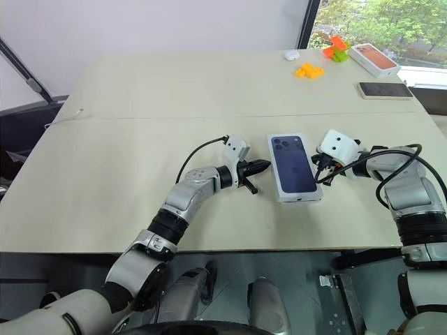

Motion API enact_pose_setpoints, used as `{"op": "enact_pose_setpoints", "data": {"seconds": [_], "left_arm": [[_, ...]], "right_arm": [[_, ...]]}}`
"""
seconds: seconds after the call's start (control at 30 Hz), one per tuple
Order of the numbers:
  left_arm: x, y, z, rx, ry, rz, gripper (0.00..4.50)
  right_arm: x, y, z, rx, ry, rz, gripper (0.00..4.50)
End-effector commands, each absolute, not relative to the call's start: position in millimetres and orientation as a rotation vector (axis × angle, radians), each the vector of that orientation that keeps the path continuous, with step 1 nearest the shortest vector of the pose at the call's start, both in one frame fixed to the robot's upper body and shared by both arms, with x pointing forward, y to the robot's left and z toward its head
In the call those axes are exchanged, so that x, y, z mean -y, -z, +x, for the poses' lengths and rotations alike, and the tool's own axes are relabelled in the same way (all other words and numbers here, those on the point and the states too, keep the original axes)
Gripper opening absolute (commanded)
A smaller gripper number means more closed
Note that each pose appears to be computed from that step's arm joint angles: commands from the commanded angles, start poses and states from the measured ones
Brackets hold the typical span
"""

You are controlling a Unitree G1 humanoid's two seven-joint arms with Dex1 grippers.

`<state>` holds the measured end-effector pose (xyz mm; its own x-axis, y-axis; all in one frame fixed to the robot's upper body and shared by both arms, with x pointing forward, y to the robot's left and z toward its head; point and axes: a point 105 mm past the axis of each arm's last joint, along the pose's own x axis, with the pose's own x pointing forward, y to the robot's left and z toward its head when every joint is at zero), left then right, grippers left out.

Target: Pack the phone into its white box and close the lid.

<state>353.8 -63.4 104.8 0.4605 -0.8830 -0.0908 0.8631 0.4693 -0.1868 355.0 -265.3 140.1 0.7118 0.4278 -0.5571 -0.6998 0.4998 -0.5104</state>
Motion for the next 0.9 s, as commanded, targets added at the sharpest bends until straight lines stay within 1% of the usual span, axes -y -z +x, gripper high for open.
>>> {"op": "enact_pose_setpoints", "data": {"seconds": [0.03,0.3,0.53,0.63,0.9], "left_arm": [[72,-117,350,-0.14,1.109,-0.116,0.0],[77,-117,347,-0.133,1.13,-0.108,0.0],[73,-111,347,-0.143,1.129,-0.091,0.0],[73,-114,346,-0.131,1.13,-0.095,0.0],[79,-116,338,-0.143,1.158,-0.117,0.0]], "right_arm": [[268,-156,357,-0.338,-0.683,-0.812,0.04],[274,-155,353,-0.37,-0.681,-0.824,0.04],[272,-149,348,-0.387,-0.701,-0.831,0.04],[272,-151,347,-0.384,-0.698,-0.842,0.04],[268,-155,333,-0.421,-0.753,-0.806,0.04]]}}
